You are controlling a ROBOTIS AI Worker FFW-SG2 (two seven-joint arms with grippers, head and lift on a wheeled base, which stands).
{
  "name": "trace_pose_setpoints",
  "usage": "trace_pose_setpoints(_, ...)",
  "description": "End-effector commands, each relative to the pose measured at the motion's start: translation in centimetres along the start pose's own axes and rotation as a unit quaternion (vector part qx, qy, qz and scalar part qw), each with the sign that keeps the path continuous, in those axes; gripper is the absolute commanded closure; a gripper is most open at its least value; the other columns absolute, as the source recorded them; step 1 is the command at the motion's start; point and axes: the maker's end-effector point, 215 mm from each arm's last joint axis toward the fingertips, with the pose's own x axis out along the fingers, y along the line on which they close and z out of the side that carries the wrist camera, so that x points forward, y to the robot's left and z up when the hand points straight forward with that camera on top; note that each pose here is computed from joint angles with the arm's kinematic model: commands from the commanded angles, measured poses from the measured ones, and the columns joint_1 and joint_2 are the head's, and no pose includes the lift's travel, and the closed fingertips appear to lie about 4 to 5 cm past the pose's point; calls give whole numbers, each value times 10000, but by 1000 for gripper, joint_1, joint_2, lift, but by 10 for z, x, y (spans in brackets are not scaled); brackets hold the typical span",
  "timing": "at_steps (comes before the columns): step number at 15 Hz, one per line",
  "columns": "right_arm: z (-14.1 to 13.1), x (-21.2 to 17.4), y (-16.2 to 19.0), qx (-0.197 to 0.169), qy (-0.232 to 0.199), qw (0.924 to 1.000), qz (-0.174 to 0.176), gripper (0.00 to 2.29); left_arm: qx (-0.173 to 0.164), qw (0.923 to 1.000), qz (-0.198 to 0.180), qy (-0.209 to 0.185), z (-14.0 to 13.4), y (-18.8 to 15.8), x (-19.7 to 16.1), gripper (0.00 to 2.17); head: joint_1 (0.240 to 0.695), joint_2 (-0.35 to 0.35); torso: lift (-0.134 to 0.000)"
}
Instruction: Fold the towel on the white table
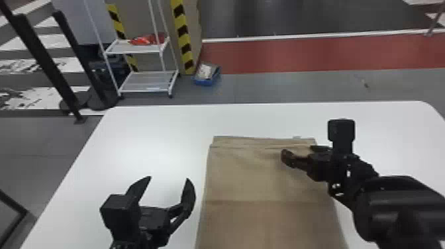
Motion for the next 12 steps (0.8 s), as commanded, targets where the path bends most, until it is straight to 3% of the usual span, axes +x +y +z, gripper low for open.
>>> trace_pose_setpoints(1, -1, 1, -3, -51, 35, 10000, -48, 157, -21, 10000, -19, 0, 0, -3, 0, 66, 695, 131, -126)
trace_pose_setpoints(5, -5, 0, -4, -23, 74, 10000, -55, 221, -24, 10000, -27, 16, -2, -4, -1, 66, 695, 123, -126)
trace_pose_setpoints(9, -5, -2, -1, -41, 79, 10000, -39, 471, -29, 10000, -21, 23, -2, -3, -1, 66, 695, 123, -126)
trace_pose_setpoints(12, 0, -5, 2, -17, 2, 10000, -7, 471, -32, 10000, -28, 23, -2, -4, -2, 66, 695, 124, -126)
